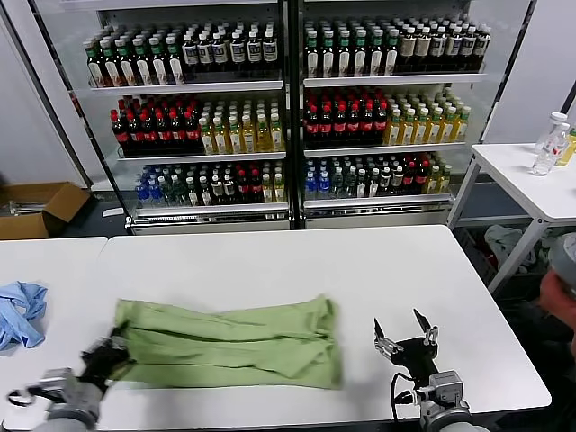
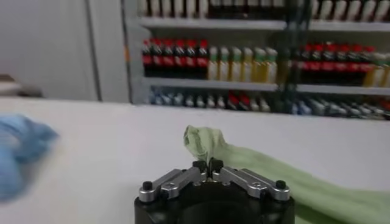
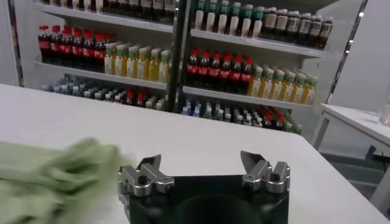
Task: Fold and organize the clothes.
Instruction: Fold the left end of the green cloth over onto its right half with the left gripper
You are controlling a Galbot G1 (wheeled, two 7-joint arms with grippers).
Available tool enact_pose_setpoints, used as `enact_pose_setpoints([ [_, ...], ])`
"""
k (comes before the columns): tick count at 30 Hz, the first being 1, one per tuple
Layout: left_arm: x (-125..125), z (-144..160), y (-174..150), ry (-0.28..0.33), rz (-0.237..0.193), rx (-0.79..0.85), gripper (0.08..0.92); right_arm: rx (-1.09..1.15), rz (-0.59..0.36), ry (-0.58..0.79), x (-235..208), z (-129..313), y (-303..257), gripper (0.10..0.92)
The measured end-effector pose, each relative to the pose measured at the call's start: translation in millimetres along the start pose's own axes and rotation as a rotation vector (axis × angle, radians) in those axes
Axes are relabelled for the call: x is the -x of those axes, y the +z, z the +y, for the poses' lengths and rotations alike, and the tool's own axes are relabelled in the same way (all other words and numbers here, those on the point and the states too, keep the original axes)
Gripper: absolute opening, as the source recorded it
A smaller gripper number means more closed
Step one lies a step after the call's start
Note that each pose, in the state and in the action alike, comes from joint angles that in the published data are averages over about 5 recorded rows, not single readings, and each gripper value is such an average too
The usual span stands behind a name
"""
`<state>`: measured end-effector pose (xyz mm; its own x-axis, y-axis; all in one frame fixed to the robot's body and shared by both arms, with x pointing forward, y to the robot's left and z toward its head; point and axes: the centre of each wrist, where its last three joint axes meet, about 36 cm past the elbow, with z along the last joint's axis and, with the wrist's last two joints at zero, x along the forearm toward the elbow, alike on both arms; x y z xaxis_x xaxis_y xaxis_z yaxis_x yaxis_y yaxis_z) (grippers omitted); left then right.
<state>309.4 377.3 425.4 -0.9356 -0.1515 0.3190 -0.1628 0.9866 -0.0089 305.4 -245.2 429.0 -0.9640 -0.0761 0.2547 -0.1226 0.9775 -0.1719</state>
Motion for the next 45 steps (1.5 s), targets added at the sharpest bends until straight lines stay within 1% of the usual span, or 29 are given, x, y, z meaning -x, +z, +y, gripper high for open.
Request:
enact_pose_setpoints([
  [3,-5,18,-19,-0.032,-0.029,0.000,0.097,-0.001,-0.002,-0.003,1,1,-1,0.823],
  [6,-12,23,-35,-0.022,-0.052,-0.044,0.097,-0.001,-0.001,-0.005,1,2,-1,0.823],
  [9,-21,15,-48,0.035,-0.061,-0.133,0.097,0.000,-0.001,-0.005,0,3,-1,0.823],
  [12,-31,-3,-54,0.128,-0.053,-0.249,0.097,0.001,-0.001,-0.004,-3,5,-2,0.823],
  [14,-36,-17,-56,0.196,-0.041,-0.328,0.097,-0.001,0.001,-0.001,-5,4,-2,0.823],
  [17,-39,-40,-53,0.287,-0.010,-0.434,0.097,-0.004,0.001,0.003,-6,3,-1,0.823],
  [20,-38,-63,-47,0.363,0.026,-0.523,0.097,-0.006,0.000,0.005,-7,2,-1,0.823],
  [23,-34,-86,-39,0.426,0.068,-0.595,0.097,-0.006,-0.002,0.006,-7,2,-1,0.823],
  [28,-22,-123,-21,0.497,0.143,-0.673,0.097,0.000,0.002,0.010,-4,4,1,0.823],
  [31,-12,-145,-10,0.527,0.182,-0.691,0.097,0.001,0.005,0.009,-2,4,3,0.823],
  [34,-2,-165,0,0.548,0.210,-0.679,0.101,0.001,0.008,0.009,1,4,5,0.823],
  [36,3,-177,5,0.564,0.220,-0.661,0.116,0.003,0.010,0.009,4,5,6,0.823],
  [38,6,-188,8,0.584,0.221,-0.642,0.157,0.008,0.011,0.009,6,5,6,0.823],
  [42,10,-204,8,0.635,0.208,-0.599,0.269,0.015,0.015,0.004,9,5,7,0.823],
  [45,9,-207,7,0.661,0.193,-0.576,0.355,0.018,0.020,0.003,12,3,8,0.823],
])
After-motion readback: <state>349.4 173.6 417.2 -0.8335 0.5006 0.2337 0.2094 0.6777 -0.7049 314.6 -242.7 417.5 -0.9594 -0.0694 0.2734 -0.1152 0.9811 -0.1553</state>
